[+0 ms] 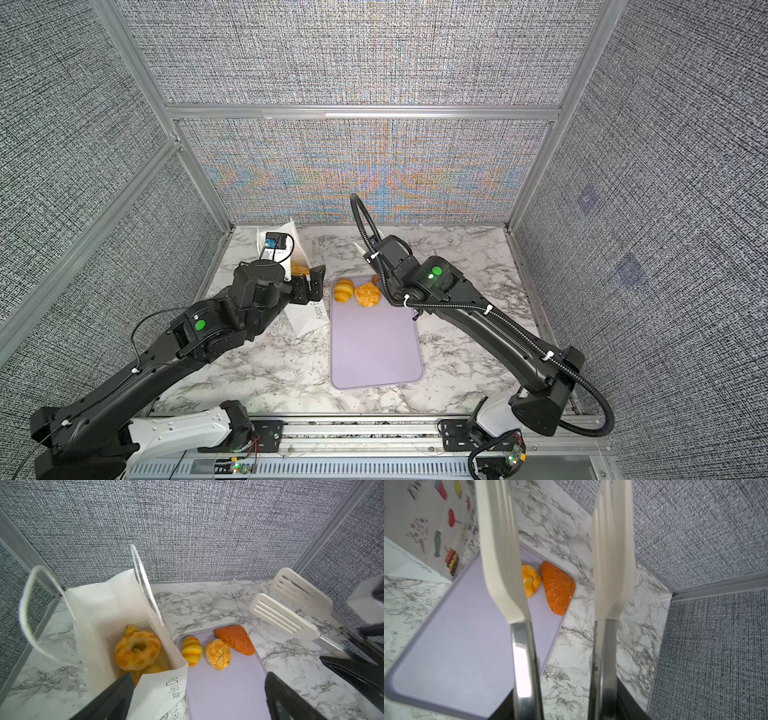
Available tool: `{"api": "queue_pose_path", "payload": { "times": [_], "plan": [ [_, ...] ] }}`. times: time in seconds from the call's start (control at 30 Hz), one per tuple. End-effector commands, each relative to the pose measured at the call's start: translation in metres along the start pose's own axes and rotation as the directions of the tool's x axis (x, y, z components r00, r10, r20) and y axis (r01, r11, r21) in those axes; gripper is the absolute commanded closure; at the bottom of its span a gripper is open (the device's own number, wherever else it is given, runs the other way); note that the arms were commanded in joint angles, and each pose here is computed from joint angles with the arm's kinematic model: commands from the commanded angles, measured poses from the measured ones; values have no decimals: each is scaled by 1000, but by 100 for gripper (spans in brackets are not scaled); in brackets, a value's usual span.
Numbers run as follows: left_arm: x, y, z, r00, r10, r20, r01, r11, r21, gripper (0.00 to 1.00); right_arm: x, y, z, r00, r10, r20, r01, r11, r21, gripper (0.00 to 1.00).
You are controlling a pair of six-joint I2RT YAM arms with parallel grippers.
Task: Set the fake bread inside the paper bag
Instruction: 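Move the tongs back over the tray while left lowers the bag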
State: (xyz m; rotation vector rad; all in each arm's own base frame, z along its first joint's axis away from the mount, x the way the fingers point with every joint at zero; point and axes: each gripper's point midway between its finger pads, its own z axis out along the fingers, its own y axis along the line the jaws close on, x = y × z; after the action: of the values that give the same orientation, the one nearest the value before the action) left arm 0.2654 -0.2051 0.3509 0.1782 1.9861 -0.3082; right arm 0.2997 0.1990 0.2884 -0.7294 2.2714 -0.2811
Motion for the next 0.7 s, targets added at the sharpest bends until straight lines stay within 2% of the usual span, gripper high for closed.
{"api": "queue_pose_path", "payload": {
  "times": [0.0, 0.37, 0.67],
  "plan": [
    [-5, -10, 4, 1000, 4, 19, -4, 1000, 17, 1, 14, -8, 11, 998, 39, -39, -38, 999, 25, 49],
    [17, -39, 22, 999, 2, -34, 1, 996, 86, 1, 66, -5, 58, 974, 62, -216, -62, 998, 10, 49],
    [43, -58, 37, 996, -8, -89, 20, 991, 129, 1, 101, 10, 91, 926, 34, -377, -45, 999, -22, 50]
  ]
}}
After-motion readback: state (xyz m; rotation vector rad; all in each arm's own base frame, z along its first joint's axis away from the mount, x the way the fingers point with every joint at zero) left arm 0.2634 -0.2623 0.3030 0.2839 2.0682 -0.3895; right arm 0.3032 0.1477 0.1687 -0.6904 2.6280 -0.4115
